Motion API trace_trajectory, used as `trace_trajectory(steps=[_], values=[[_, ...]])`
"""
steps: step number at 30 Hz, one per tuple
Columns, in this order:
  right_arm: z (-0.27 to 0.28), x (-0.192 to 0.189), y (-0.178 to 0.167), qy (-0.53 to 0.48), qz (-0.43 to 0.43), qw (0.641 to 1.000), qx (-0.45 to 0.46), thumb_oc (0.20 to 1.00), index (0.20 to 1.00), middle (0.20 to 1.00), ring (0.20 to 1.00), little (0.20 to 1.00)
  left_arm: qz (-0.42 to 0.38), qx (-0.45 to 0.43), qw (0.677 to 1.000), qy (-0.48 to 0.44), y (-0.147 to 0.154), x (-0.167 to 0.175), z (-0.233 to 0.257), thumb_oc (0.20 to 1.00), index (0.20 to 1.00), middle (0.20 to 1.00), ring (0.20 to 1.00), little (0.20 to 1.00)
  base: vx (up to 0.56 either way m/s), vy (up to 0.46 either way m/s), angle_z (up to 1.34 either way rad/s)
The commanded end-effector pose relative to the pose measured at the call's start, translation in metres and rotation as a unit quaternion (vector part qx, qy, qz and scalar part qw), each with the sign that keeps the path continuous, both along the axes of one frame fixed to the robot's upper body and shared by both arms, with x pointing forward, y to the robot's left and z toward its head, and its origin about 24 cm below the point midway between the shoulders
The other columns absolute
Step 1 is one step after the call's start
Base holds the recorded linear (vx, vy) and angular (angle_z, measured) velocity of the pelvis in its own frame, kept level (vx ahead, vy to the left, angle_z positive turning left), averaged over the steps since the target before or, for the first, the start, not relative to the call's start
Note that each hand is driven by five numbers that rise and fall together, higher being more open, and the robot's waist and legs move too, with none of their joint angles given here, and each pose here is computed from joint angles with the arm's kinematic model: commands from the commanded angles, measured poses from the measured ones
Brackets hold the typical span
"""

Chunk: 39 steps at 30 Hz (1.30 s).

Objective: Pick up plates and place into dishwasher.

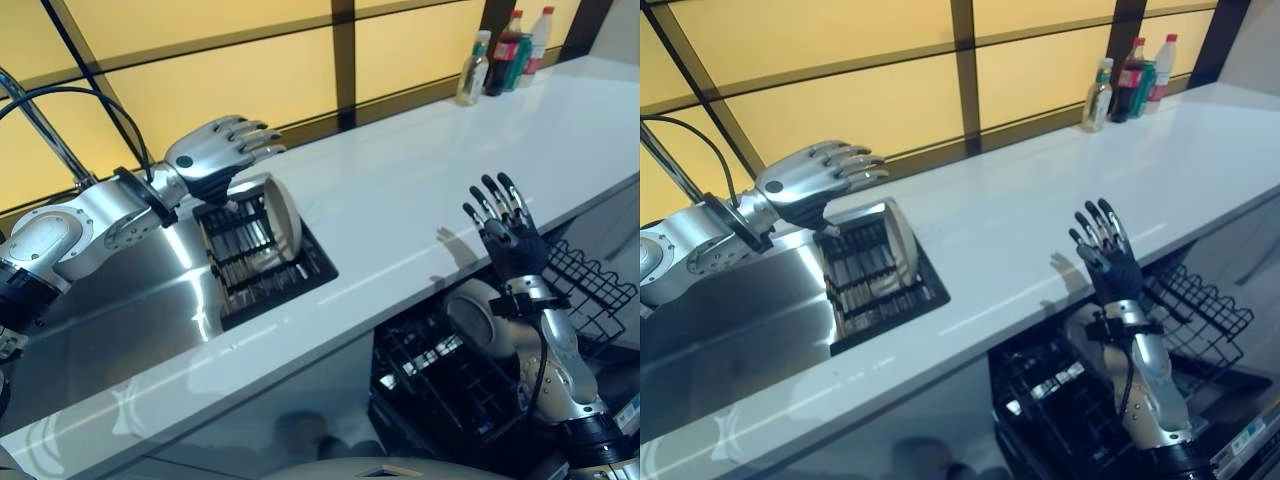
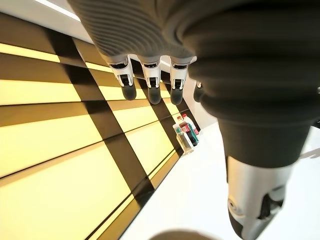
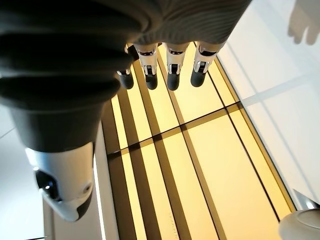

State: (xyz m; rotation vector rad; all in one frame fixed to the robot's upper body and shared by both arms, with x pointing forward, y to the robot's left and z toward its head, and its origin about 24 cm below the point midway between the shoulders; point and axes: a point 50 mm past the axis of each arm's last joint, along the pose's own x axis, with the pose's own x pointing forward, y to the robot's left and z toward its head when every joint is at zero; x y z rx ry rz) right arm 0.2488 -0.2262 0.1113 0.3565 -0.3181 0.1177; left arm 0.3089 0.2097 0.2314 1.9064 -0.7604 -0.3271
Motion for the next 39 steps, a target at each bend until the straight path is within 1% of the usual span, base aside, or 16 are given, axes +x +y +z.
trace_trajectory(steps=[1,9,19,26,32,39], values=[[0.027,-0.001,0.004,-0.067,0.027,0.997,0.007,1.0,1.0,1.0,1.0,1.0,0.03,-0.017,0.996,-0.078,0.009,0.001,0.033,1.0,1.0,1.0,1.0,1.0,0.0,0.0,0.0],[0.032,0.001,-0.001,-0.08,0.031,0.996,0.005,1.0,1.0,1.0,1.0,1.0,0.036,-0.027,0.992,-0.122,0.014,0.006,0.032,1.0,1.0,1.0,1.0,1.0,-0.03,0.003,0.0],[0.05,0.006,0.003,-0.111,0.054,0.992,0.007,1.0,1.0,1.0,1.0,1.0,0.068,0.02,0.981,-0.182,0.02,0.02,0.049,1.0,1.0,1.0,1.0,1.0,-0.07,0.015,-0.03],[0.049,0.003,0.002,-0.103,0.062,0.993,0.007,1.0,1.0,1.0,1.0,1.0,0.077,0.073,0.978,-0.179,0.021,0.023,0.042,1.0,1.0,1.0,1.0,1.0,0.04,0.014,-0.03],[0.044,0.0,0.002,-0.091,0.065,0.994,0.002,1.0,1.0,1.0,1.0,1.0,0.062,0.074,0.977,-0.19,0.023,0.025,0.039,1.0,1.0,1.0,1.0,1.0,0.08,-0.006,-0.02],[0.049,0.001,0.0,-0.095,0.063,0.993,-0.001,1.0,1.0,1.0,1.0,1.0,0.1,0.095,0.982,-0.131,0.027,0.034,0.027,1.0,1.0,1.0,1.0,1.0,0.0,0.0,-0.04]])
